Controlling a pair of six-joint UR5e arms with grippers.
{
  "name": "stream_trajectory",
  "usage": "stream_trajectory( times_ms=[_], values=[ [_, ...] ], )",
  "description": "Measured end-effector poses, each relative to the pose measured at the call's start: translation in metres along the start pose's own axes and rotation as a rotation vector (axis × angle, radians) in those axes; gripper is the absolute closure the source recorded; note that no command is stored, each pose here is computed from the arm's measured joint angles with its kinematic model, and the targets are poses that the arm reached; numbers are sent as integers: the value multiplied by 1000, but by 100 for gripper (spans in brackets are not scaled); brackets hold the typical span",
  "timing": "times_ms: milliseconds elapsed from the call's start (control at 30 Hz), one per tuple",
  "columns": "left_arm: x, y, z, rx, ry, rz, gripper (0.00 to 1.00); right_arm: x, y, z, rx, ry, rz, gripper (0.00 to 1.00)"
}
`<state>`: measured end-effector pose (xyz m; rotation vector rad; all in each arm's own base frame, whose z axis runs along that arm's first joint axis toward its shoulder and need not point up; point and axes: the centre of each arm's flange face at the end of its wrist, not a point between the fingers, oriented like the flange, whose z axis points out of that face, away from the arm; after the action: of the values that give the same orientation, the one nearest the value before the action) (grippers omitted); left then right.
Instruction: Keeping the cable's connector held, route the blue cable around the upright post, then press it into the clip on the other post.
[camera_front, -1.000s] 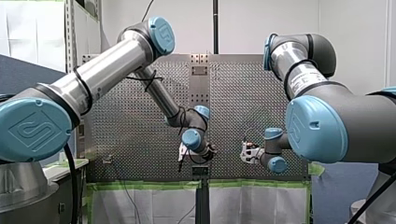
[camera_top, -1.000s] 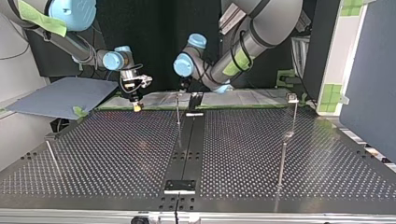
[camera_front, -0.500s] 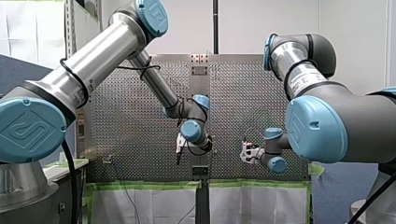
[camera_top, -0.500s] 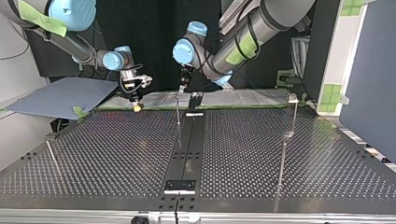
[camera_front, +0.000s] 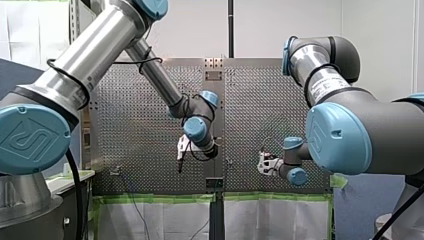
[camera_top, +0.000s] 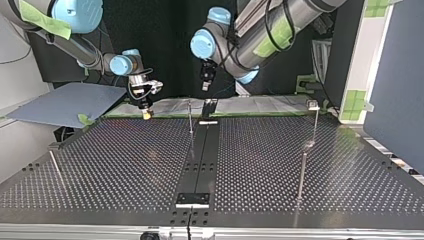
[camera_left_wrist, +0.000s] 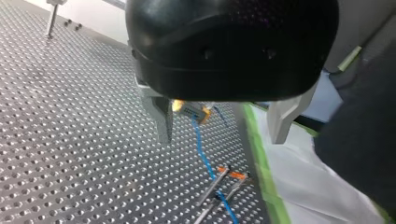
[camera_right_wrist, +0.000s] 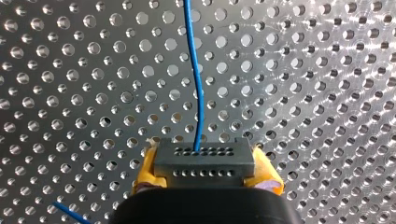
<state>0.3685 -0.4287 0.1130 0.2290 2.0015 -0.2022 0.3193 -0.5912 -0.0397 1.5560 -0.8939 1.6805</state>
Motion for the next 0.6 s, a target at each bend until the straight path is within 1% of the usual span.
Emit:
stream_trajectory(
  times_ms=[100,200,267,433,600],
  values=[
    [0,6,-16,-10,26,27,0,0,0,0,0,0,0,100],
    [-1,11,-30,-15,38,54,0,0,0,0,0,0,0,100],
    [-2,14,-38,-15,38,63,0,0,0,0,0,-1,0,100],
    [-5,21,-55,-17,22,60,0,0,0,0,0,-4,2,100],
    [-7,31,-75,-43,11,60,0,0,-1,0,1,-4,2,100]
  ],
)
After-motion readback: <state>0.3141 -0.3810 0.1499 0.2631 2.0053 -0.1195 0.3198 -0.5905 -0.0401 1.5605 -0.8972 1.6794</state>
